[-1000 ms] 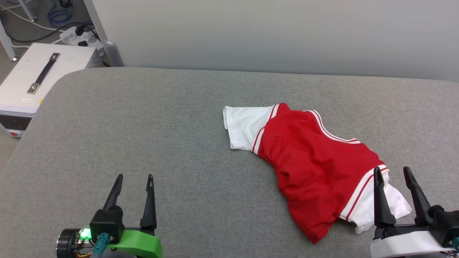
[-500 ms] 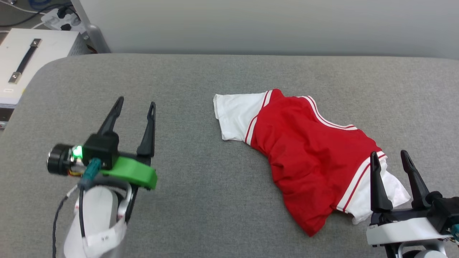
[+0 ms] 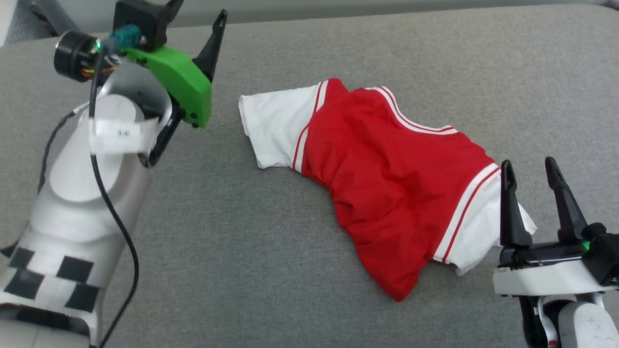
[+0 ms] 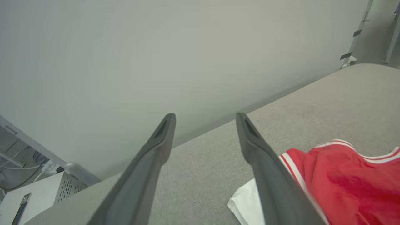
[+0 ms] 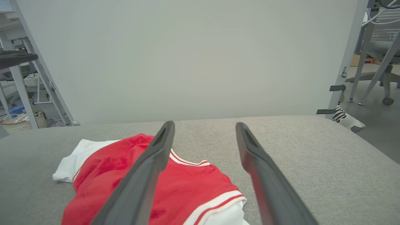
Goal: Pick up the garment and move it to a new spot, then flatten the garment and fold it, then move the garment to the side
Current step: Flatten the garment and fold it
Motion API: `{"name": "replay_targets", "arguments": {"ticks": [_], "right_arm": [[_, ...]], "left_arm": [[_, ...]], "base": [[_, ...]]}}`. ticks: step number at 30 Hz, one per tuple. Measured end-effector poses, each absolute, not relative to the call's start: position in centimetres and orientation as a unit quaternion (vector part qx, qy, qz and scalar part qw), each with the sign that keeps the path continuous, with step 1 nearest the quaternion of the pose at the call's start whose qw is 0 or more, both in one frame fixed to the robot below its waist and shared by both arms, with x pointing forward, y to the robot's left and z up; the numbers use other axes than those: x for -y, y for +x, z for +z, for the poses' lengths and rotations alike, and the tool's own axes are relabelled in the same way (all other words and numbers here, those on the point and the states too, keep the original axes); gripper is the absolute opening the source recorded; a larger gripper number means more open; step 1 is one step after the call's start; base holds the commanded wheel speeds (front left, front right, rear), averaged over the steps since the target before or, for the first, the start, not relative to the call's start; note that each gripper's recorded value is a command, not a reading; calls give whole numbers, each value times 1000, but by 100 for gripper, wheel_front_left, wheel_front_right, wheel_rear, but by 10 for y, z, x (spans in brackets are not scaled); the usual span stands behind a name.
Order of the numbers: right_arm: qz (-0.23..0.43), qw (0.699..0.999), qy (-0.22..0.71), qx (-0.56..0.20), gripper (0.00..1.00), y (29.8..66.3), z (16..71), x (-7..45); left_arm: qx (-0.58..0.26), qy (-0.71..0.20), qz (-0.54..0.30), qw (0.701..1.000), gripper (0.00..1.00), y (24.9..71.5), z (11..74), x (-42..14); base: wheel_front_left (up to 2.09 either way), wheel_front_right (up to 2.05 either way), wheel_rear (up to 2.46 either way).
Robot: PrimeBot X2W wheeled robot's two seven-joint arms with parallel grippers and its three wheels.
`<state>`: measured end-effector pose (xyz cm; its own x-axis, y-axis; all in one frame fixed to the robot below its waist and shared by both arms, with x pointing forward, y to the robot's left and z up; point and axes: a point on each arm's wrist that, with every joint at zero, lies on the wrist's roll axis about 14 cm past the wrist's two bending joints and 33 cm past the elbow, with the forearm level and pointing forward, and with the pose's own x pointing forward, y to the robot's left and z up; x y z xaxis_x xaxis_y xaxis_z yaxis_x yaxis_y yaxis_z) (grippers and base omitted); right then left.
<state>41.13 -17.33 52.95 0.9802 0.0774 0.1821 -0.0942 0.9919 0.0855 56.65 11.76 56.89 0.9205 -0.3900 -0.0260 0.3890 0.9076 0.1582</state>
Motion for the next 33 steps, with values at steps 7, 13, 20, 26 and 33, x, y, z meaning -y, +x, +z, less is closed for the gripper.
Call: {"name": "replay_targets", "arguments": {"ticks": [7, 13, 20, 26, 33], "right_arm": [[28, 996, 40, 76, 100, 424, 516, 184], [16, 997, 33, 61, 100, 432, 503, 193], [3, 998, 28, 49, 100, 436, 493, 202], [-7, 999, 23, 40, 100, 434, 488, 209], [-1, 999, 26, 47, 100, 436, 492, 205]], "left_arm": [[-233, 78, -256, 935, 100, 584, 495, -90], [-395, 132, -277, 866, 100, 574, 426, -93], [-463, 144, -288, 826, 100, 563, 373, -89], [-484, 154, -299, 808, 100, 559, 357, -88], [-467, 163, -311, 812, 0, 553, 364, -88]], "base": [[0, 0, 0], [0, 0, 0], [0, 0, 0], [0, 0, 0], [0, 0, 0]]}}
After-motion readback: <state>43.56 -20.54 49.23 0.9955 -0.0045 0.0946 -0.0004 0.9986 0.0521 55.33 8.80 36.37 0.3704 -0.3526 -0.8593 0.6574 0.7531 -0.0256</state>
